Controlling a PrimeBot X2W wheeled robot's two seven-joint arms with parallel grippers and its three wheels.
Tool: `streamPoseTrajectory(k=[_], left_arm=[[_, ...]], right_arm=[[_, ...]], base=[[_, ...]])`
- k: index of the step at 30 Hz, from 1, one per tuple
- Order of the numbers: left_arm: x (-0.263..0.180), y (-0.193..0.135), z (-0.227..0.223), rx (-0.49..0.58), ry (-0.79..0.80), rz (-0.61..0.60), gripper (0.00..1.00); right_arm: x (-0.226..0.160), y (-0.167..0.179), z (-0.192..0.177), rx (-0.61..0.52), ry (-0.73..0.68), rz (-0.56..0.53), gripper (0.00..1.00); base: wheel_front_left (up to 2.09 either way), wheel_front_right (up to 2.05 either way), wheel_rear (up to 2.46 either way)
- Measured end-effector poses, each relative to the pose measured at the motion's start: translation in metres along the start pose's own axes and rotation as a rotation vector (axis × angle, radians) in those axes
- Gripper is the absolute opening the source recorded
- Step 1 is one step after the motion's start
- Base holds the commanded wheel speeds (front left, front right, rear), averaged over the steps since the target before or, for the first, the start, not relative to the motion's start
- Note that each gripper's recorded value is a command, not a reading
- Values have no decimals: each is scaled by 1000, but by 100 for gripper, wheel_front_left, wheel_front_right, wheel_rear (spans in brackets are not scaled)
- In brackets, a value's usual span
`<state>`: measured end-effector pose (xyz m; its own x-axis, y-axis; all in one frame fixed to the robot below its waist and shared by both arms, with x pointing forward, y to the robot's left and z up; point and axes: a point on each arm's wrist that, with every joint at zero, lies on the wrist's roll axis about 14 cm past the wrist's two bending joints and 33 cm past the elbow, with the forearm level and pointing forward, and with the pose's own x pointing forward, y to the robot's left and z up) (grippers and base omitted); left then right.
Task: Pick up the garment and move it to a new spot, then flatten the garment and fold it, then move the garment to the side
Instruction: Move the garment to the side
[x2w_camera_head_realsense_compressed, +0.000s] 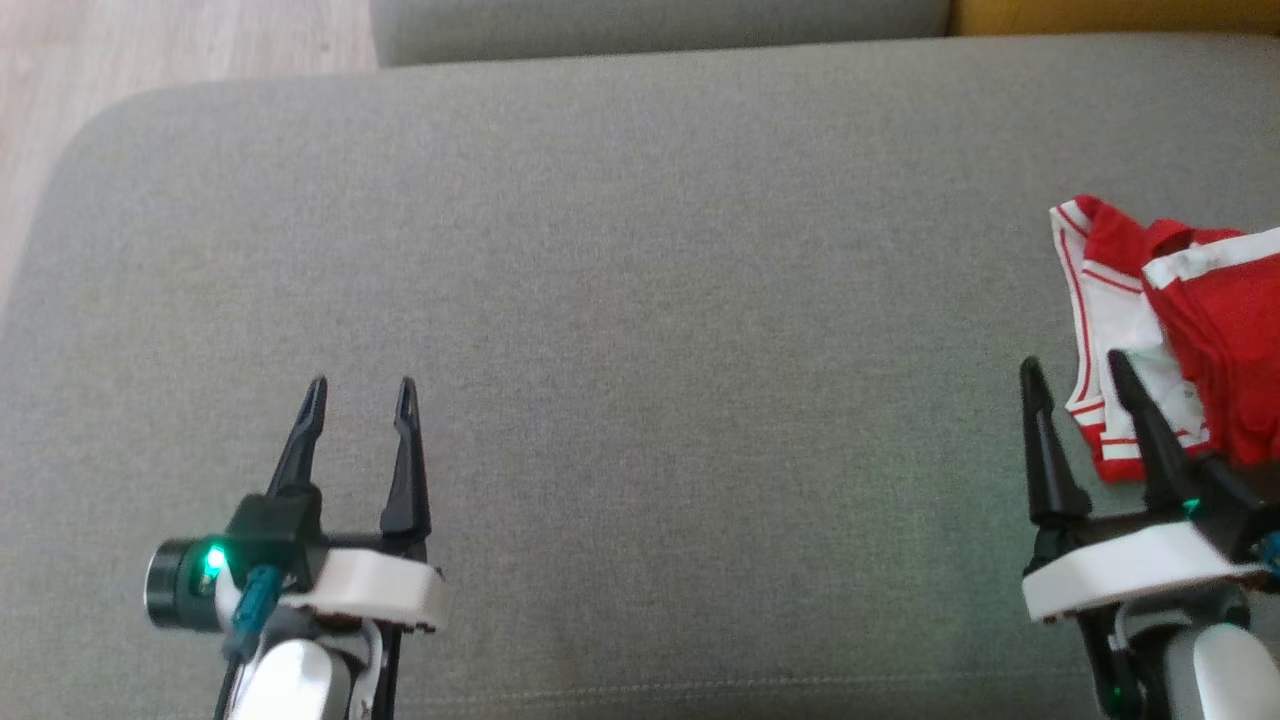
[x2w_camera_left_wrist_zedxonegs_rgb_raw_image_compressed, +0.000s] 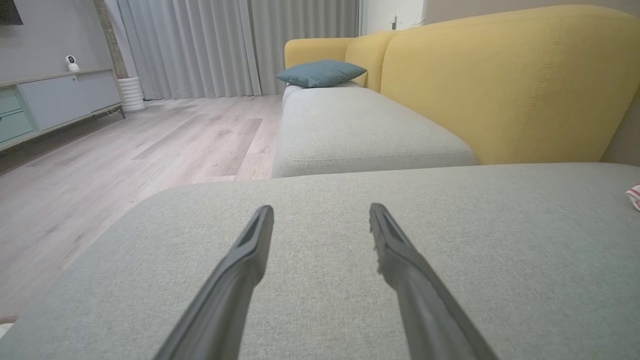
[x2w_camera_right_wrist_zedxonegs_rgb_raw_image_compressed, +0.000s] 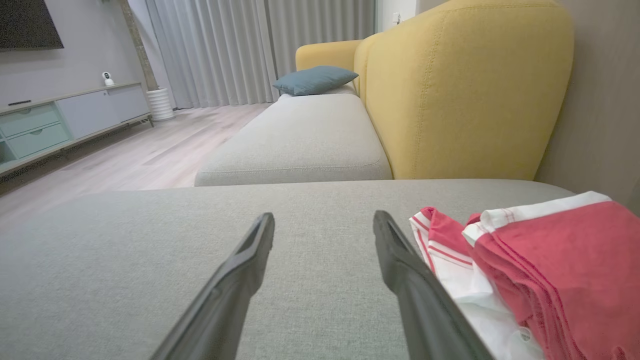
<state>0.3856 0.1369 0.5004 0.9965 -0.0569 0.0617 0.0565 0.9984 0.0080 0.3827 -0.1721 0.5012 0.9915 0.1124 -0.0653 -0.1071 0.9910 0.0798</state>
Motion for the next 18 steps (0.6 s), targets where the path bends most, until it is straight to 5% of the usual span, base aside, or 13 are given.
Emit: streamPoseTrajectory(k=[18], left_arm=[[-21,0,-1,17,13,-15,100]], right_arm=[[-26,5,1,24,7,-11,100]], base=[[0,0,0]])
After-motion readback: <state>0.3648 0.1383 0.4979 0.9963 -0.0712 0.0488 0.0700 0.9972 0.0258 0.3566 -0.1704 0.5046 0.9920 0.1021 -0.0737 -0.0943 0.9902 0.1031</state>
